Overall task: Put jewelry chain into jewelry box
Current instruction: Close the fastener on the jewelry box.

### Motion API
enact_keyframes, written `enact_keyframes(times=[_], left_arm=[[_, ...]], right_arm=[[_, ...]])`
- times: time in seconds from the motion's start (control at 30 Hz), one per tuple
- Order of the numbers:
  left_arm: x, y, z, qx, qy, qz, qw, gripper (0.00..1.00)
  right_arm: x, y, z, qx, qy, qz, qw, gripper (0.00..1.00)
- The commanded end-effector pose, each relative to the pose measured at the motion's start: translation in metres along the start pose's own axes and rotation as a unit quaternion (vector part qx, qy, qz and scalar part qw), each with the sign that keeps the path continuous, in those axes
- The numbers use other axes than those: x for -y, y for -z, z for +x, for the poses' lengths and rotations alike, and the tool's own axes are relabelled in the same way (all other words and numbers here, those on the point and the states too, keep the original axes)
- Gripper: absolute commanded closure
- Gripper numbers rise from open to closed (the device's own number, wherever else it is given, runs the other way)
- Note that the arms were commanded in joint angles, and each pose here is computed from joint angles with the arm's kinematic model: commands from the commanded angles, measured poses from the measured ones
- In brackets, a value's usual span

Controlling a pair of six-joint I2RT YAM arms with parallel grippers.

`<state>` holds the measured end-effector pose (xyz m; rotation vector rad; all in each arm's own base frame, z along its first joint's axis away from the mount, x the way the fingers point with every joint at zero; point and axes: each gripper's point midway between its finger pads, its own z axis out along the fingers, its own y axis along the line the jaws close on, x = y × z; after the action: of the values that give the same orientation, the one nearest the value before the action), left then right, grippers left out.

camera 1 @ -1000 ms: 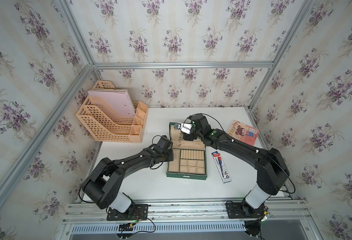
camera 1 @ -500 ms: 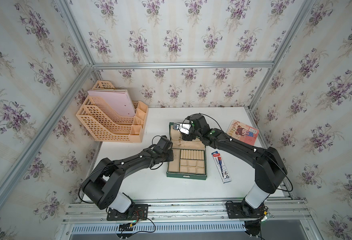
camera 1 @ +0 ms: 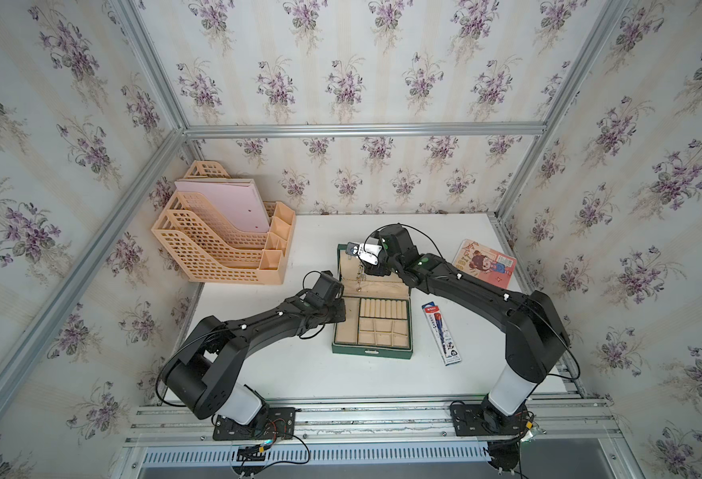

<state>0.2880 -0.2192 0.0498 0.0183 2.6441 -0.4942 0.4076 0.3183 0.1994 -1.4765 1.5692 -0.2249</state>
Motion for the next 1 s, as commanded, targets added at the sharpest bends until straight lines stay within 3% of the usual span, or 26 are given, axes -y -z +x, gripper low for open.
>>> enact_keyframes(times=[0.0, 0.33, 0.97], left_arm=[[-0.011, 0.0, 0.015, -0.028, 0.009, -0.019, 0.999, 1.0], [-0.009, -0.001, 0.014, -0.029, 0.011, -0.017, 0.999, 1.0], [-0.005, 0.0, 0.014, -0.025, -0.002, -0.02, 0.999, 1.0]], right_arm=[[0.004, 0.003, -0.004, 0.008, -0.007, 0.0, 1.0, 0.2], [0.004, 0.0, -0.004, 0.011, -0.017, 0.002, 1.0, 0.23], [0.001, -0.008, -0.009, 0.013, -0.028, 0.0, 1.0, 0.39]])
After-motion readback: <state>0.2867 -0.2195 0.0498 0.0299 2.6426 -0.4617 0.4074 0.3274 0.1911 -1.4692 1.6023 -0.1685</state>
